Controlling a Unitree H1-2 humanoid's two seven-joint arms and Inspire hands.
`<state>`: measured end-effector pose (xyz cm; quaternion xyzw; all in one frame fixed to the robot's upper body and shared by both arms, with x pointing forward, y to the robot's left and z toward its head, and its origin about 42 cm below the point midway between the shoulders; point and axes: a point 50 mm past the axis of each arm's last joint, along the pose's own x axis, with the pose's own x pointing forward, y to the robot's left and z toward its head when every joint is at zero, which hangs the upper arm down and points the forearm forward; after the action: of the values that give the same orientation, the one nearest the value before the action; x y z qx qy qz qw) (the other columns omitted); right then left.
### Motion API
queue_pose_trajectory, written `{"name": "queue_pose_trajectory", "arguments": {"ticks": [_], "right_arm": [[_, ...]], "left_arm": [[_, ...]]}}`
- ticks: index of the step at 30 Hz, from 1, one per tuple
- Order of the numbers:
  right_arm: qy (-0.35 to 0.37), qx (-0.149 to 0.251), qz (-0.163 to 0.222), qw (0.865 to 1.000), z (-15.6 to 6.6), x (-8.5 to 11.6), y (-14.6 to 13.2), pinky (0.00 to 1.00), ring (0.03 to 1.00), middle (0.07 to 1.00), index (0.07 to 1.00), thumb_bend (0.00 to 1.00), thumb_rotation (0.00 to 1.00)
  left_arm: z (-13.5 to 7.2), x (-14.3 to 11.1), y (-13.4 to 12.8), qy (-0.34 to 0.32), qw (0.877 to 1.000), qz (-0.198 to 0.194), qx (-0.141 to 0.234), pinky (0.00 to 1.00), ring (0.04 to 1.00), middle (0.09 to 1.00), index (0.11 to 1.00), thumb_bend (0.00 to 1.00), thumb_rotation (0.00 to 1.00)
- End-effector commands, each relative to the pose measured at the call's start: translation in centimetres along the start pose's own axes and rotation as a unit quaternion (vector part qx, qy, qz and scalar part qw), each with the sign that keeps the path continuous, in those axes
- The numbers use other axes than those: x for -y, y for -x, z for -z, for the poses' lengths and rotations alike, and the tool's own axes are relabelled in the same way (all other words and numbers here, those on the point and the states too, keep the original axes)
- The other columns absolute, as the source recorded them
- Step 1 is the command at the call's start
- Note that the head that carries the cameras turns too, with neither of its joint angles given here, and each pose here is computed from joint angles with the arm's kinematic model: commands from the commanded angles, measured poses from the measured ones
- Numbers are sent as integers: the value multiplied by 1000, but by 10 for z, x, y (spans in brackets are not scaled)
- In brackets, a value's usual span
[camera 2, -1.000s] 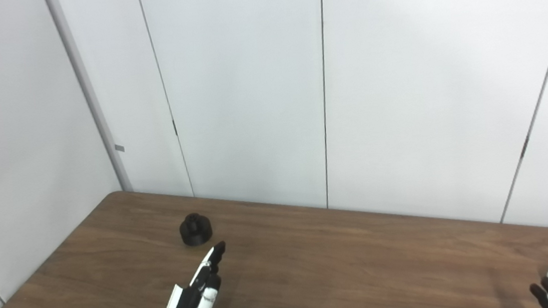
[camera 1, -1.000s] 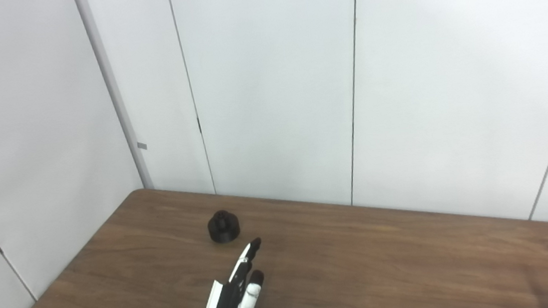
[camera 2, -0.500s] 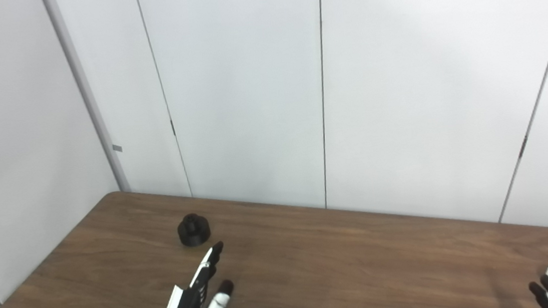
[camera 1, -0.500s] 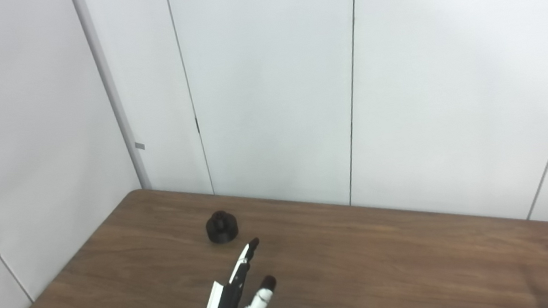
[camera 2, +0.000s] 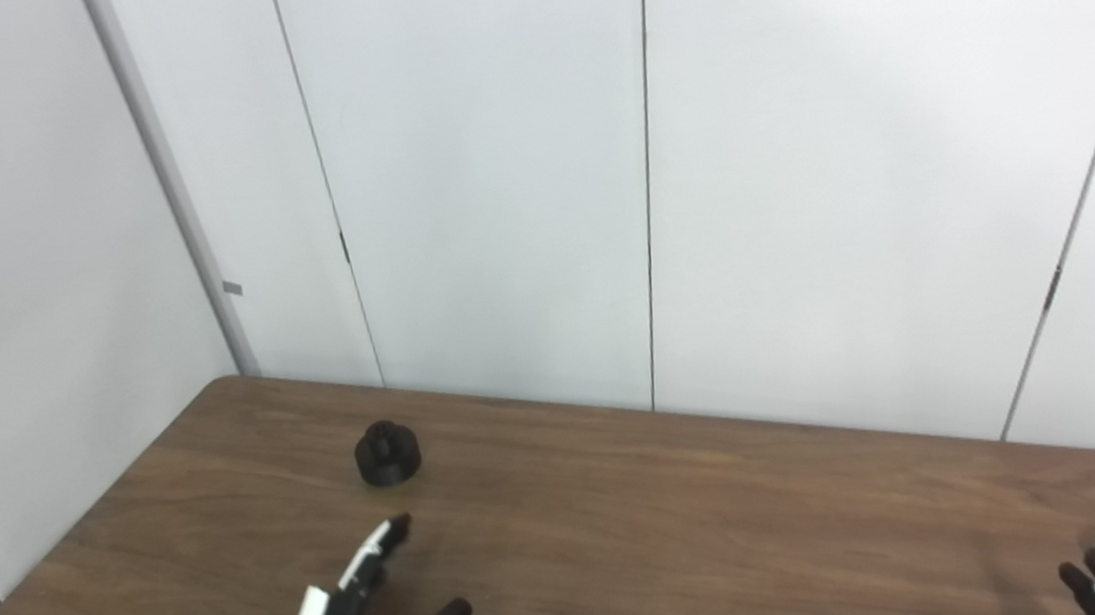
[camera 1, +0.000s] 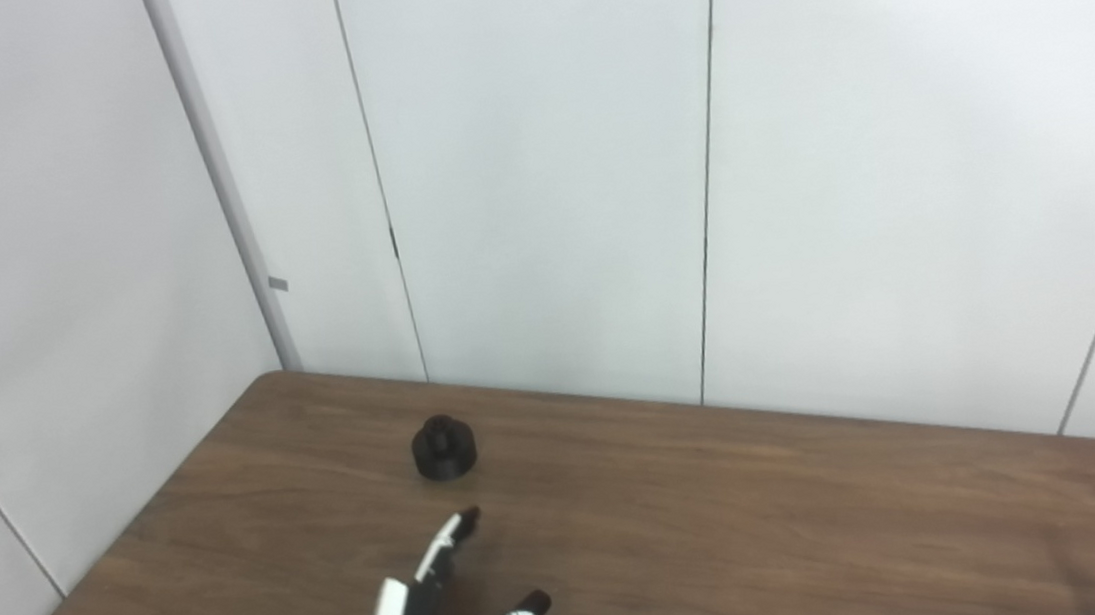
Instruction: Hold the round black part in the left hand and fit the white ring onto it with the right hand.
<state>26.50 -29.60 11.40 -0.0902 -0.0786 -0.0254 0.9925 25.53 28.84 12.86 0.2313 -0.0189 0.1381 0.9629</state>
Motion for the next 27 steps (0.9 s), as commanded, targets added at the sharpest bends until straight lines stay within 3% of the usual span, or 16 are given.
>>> {"name": "queue_pose_trajectory", "arguments": {"ticks": [1,5,9,19,27], "right_arm": [[-7,-60,5,998,27,-3,31,1000,990,949,985,543,1000],[-6,-60,5,998,28,-3,32,1000,989,949,982,521,1000],[2,-55,3,998,31,-2,32,1000,982,945,982,500,1000],[0,-54,2,999,28,-4,33,1000,971,945,982,532,1000],[-30,-64,-16,997,29,-3,36,1000,1000,997,1000,472,1000]], "left_arm": [[-20,-15,-20,-39,998,-27,39,937,932,913,909,846,333],[-26,-30,-39,-93,994,-42,34,896,925,917,894,880,333],[-25,-40,-53,-121,991,-53,28,917,943,918,889,880,314],[-18,-54,-89,-175,982,-73,13,880,939,907,843,917,315],[-4,-57,-121,-202,976,-77,0,981,941,907,834,915,302]]}}
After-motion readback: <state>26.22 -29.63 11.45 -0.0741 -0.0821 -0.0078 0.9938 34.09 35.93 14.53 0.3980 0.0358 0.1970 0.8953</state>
